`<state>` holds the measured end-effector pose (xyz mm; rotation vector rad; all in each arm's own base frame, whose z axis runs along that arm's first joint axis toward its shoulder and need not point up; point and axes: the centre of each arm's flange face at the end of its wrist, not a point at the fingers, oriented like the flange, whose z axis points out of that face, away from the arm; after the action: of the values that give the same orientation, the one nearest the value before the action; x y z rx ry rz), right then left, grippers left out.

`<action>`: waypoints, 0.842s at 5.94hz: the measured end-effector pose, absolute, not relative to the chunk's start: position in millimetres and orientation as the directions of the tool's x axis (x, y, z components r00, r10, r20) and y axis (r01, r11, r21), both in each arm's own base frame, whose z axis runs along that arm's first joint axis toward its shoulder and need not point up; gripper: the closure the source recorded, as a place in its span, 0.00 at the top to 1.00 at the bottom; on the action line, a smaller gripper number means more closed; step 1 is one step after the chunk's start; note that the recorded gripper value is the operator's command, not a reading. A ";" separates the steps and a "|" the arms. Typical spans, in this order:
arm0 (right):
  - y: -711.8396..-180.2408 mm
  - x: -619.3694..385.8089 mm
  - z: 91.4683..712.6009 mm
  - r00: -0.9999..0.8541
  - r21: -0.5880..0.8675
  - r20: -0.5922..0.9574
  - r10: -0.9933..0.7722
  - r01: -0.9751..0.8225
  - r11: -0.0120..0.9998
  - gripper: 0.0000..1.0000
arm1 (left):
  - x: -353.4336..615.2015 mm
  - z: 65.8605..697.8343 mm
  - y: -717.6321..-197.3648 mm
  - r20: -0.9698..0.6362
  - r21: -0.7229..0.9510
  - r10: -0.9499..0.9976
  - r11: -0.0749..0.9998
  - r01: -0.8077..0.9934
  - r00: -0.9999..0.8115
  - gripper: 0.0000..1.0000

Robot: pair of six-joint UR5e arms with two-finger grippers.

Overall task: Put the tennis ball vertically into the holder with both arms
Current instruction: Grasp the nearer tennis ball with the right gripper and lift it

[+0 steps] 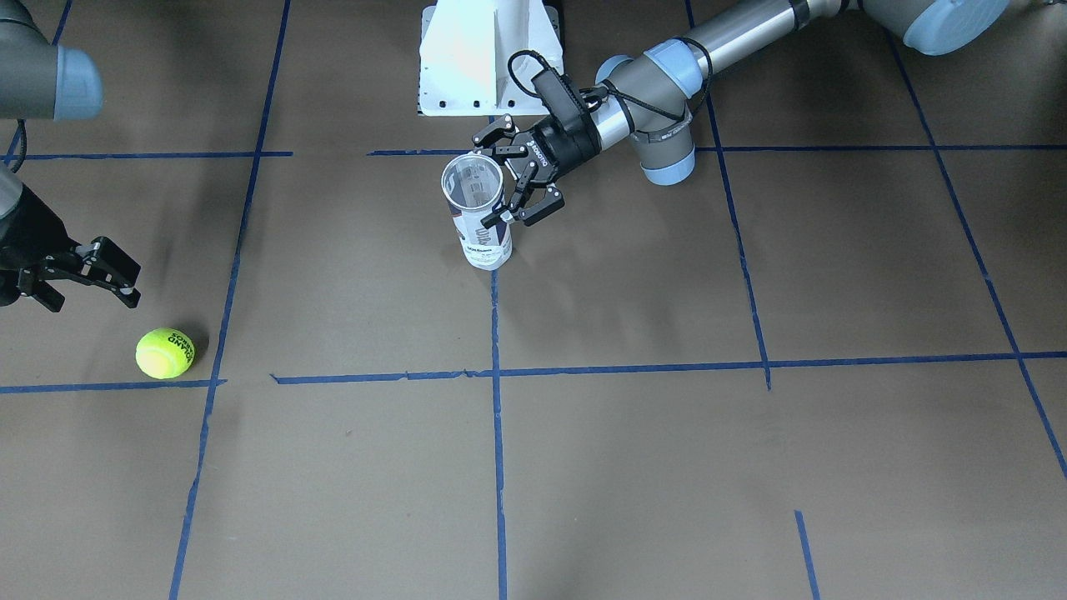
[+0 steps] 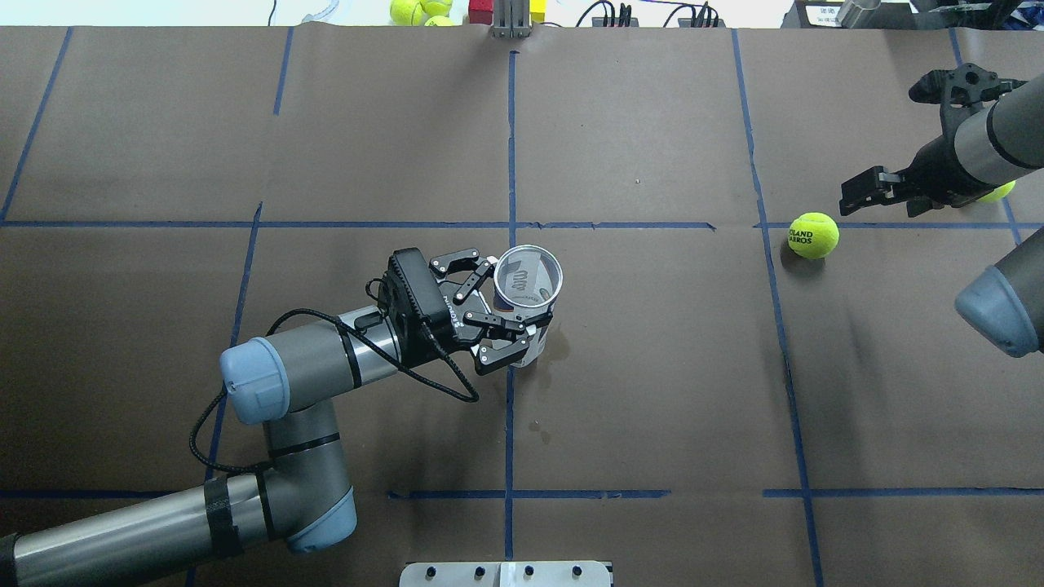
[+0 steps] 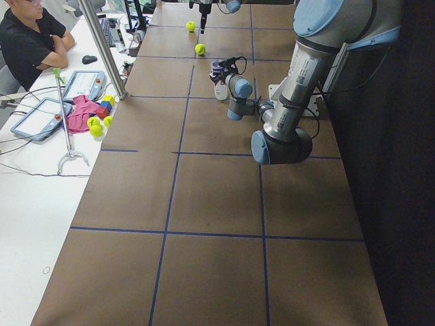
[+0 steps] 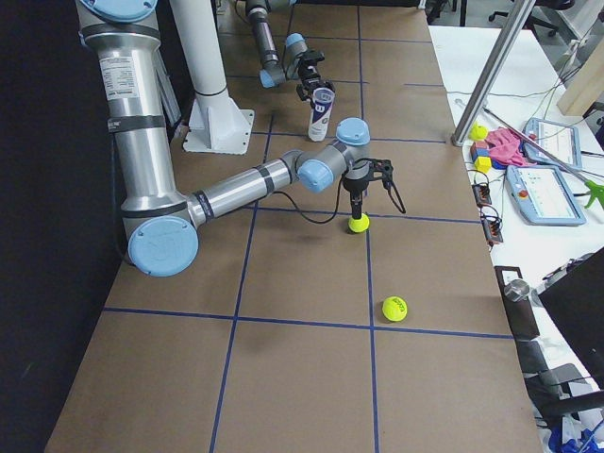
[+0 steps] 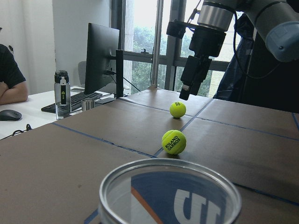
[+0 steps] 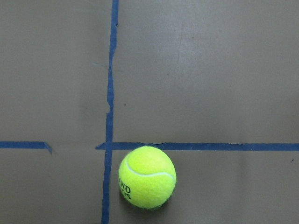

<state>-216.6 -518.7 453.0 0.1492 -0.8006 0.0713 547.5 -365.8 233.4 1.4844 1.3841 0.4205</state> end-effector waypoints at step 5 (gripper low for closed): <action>-545.3 -295.0 496.4 0.761 0.071 0.649 -0.018 -0.037 0.997 0.98 | 545.6 230.6 -364.6 -0.370 0.824 0.887 0.178 0.538 0.274 0.75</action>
<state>-295.0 -545.3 496.4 0.0811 -0.7067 0.0103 545.6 -364.6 230.6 1.4894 1.3917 0.4170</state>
